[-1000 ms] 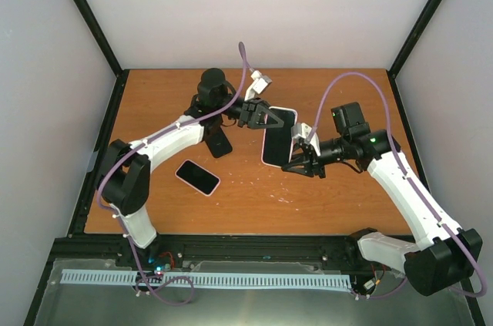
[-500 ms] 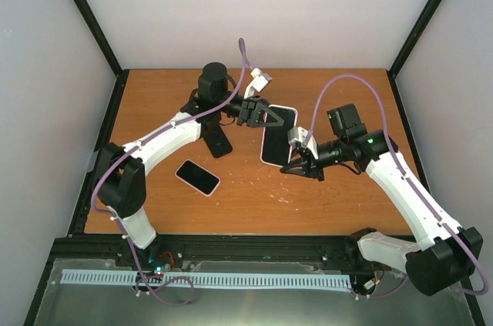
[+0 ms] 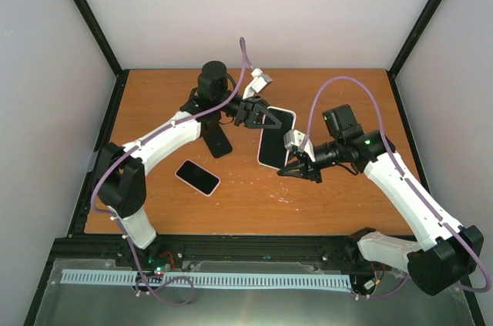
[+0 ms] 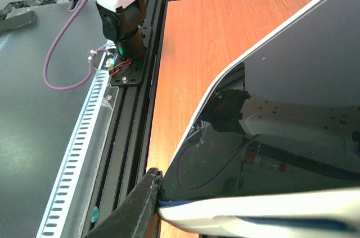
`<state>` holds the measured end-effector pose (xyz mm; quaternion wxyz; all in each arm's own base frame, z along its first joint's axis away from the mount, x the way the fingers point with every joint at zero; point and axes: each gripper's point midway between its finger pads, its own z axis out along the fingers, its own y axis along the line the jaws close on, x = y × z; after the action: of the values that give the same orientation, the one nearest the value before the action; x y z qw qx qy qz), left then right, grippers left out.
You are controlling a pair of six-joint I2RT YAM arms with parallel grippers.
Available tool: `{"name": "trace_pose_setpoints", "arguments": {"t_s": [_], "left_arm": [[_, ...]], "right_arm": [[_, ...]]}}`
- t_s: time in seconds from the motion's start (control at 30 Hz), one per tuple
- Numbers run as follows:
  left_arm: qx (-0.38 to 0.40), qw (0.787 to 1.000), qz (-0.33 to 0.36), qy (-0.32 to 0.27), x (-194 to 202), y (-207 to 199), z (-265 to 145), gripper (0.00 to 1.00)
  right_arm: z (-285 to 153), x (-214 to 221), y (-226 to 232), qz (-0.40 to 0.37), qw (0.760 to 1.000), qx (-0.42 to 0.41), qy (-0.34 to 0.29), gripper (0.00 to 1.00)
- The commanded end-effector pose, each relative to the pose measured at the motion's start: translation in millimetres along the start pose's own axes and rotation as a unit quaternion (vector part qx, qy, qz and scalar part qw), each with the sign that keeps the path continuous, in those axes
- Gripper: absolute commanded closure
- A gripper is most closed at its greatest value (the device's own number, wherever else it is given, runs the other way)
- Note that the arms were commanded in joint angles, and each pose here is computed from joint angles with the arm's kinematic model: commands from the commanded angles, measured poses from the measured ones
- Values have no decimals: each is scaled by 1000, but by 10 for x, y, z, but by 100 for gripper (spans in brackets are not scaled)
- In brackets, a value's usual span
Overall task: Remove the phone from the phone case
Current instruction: Remove the phone case from the phone.
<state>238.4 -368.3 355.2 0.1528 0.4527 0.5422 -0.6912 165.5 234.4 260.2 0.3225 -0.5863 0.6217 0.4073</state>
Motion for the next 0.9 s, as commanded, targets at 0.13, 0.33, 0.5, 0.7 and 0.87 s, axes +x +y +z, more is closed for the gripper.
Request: {"name": "trace_pose_setpoints", "arguments": {"t_s": [0.13, 0.33, 0.5, 0.7, 0.87], "left_arm": [[13, 1000, -5, 9, -99, -67, 28, 100], [40, 999, -12, 31, -24, -154, 69, 100], [55, 997, -24, 46, 42, -156, 108, 100], [64, 996, -32, 56, 37, -191, 128, 100], [71, 995, -33, 62, 44, -240, 149, 100]], "right_arm": [[-50, -433, -31, -114, 993, 14, -33, 93], [-64, -565, -73, -129, 990, 15, -51, 94], [-138, -753, -92, -179, 982, 27, -48, 94], [-114, -860, -102, -227, 973, 34, -26, 94], [-96, -824, -85, -251, 967, 30, -18, 94]]}}
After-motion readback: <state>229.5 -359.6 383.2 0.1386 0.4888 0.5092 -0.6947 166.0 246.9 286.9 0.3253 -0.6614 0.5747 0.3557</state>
